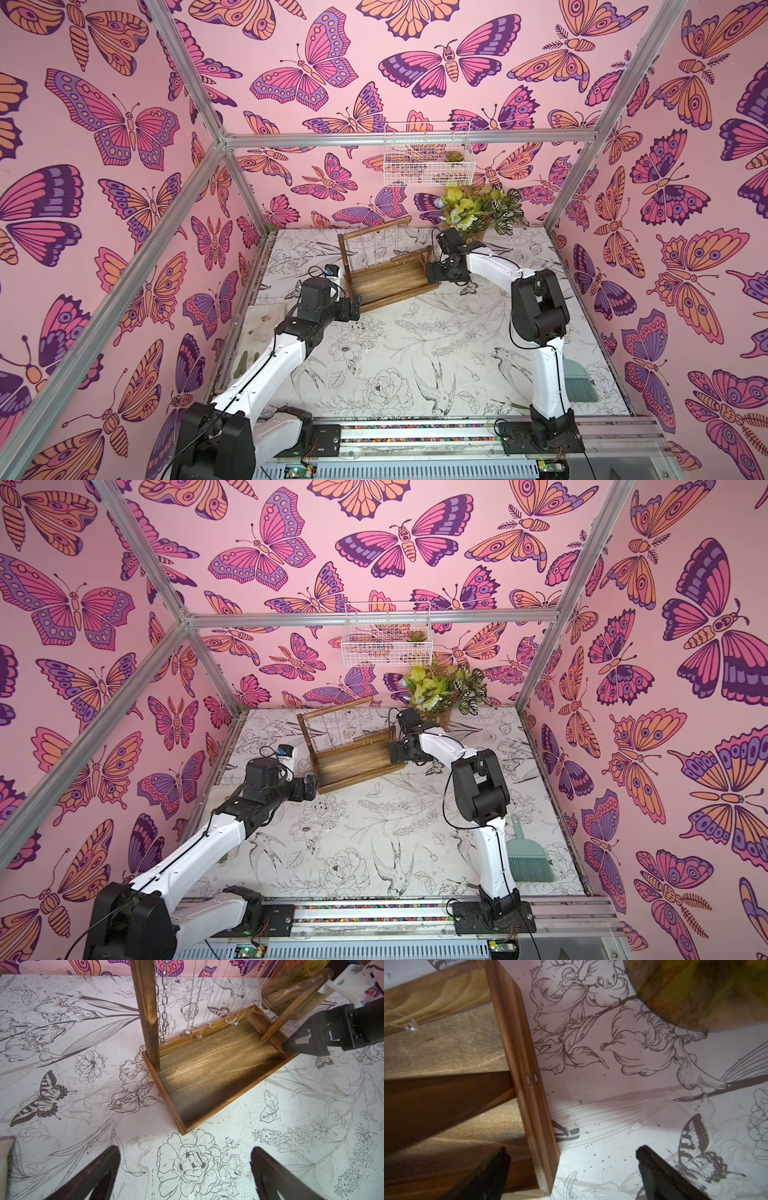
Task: Take the necklace off the jewelry display stand
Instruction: Adjust the stand at the center of the board.
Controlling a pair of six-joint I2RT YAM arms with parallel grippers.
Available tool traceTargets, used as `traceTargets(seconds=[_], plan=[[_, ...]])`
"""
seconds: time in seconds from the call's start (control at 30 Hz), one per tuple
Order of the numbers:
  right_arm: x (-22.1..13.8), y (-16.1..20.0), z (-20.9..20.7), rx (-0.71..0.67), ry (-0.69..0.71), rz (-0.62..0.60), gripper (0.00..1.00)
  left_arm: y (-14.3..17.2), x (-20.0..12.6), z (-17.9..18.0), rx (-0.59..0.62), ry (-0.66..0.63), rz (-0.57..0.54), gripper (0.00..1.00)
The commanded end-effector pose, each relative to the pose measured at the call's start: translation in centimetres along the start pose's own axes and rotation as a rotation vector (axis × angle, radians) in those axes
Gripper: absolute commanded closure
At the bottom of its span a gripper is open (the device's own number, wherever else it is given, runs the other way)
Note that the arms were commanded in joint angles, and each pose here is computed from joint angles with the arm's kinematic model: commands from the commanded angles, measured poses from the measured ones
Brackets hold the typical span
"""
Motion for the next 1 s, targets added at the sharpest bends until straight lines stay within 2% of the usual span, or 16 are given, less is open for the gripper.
traceTargets(seconds=[0.0,0.43,0.97], plan=[[0.6,0.9,-0.5,0.012,0.038,0.032,0.01,0.4,-0.3,0.2,0.021,-0.017,0.009,0.0],[1.1,2.0,-0.9,0.007,0.062,0.086,0.01,0.4,-0.4,0.2,0.021,-0.02,0.012,0.0],[0.5,3.2,-1.8,0.011,0.079,0.075,0.0,0.6,-0.5,0.3,0.021,-0.027,0.014,0.0]])
Point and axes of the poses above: each gripper's point midway between its finger pads, its own x axis out along the fingers, its own z axis along the line the jaws close on, y = z × x, the point moved 1 cm from there along -x, back along the fingers, and after that the axes turned 4 degrees about x, right-handed, at the moved point
